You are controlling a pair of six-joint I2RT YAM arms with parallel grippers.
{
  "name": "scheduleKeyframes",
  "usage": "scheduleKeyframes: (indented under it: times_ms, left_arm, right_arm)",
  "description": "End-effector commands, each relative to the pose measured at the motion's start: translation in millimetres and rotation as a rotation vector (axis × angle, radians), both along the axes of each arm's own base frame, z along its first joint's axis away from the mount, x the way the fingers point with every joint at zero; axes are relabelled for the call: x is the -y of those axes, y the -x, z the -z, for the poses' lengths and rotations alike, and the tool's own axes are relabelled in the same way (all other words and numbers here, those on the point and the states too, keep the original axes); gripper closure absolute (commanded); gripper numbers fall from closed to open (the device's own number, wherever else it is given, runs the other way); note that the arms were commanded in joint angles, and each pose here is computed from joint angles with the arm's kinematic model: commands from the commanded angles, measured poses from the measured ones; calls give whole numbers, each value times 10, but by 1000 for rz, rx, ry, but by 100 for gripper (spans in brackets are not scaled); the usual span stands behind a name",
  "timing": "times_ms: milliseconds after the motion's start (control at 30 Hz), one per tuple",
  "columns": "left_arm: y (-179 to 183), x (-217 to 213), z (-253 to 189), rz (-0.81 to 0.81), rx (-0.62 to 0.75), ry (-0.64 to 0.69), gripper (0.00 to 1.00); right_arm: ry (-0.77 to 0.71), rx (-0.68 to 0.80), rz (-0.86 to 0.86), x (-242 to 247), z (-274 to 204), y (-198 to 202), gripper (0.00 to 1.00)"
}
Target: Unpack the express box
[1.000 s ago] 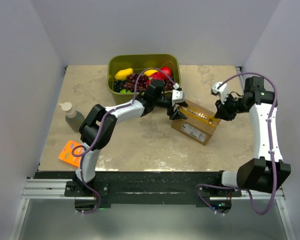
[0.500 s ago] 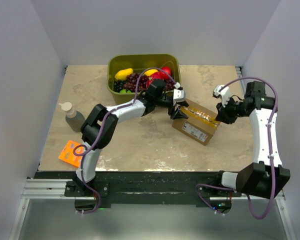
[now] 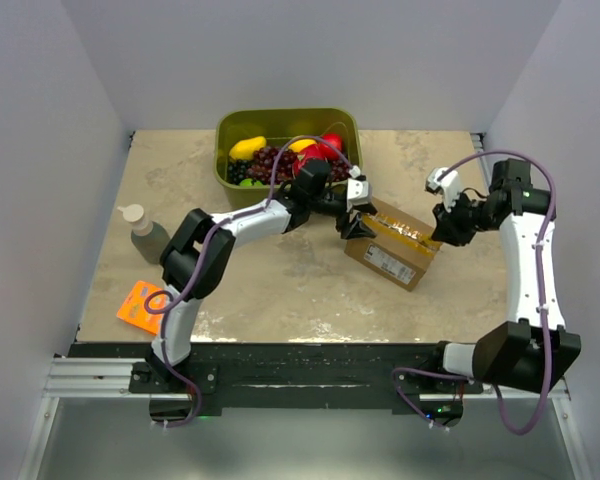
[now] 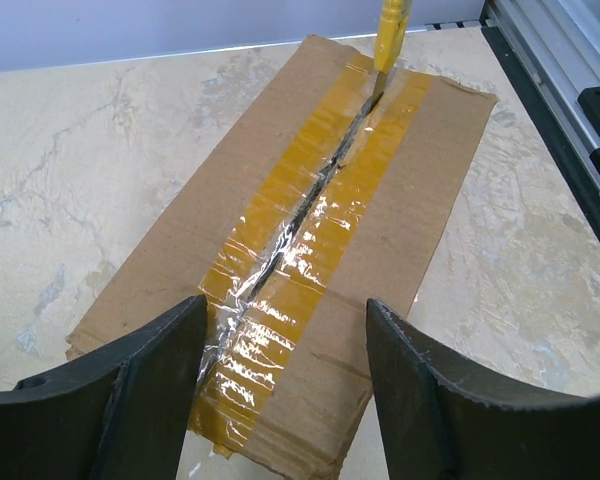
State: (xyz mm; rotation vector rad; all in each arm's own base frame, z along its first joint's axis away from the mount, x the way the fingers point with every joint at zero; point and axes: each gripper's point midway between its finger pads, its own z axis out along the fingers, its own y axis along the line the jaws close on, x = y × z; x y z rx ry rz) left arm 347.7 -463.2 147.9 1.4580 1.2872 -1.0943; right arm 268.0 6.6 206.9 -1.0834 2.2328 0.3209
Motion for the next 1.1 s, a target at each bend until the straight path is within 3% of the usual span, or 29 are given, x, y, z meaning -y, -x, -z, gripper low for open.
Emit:
scheduleKeyframes:
  times_ms: [0, 333, 533, 733, 900, 1067]
  left_arm:
    - [-128, -685, 1063, -212, -159, -334, 33]
    - [-190, -1263, 678, -325, -186, -313, 34]
    - [-174, -1448, 207, -346, -153, -235, 27]
    - [26, -1507, -223, -294, -121, -163, 23]
    - [381, -1430, -730, -109, -48, -15, 16]
    - [354, -1315, -1255, -84, -3, 129, 14]
  right_arm:
    - [69, -199, 16, 45, 146, 224, 100]
    - [1, -136, -182, -847, 24, -436, 100]
    - [-64, -97, -304, -1399, -149, -646, 100]
    - [-161, -150, -490, -1784, -226, -440, 100]
    - [-222, -196, -601, -1978, -255, -261, 100]
    - [-255, -200, -629, -2077, -310, -277, 100]
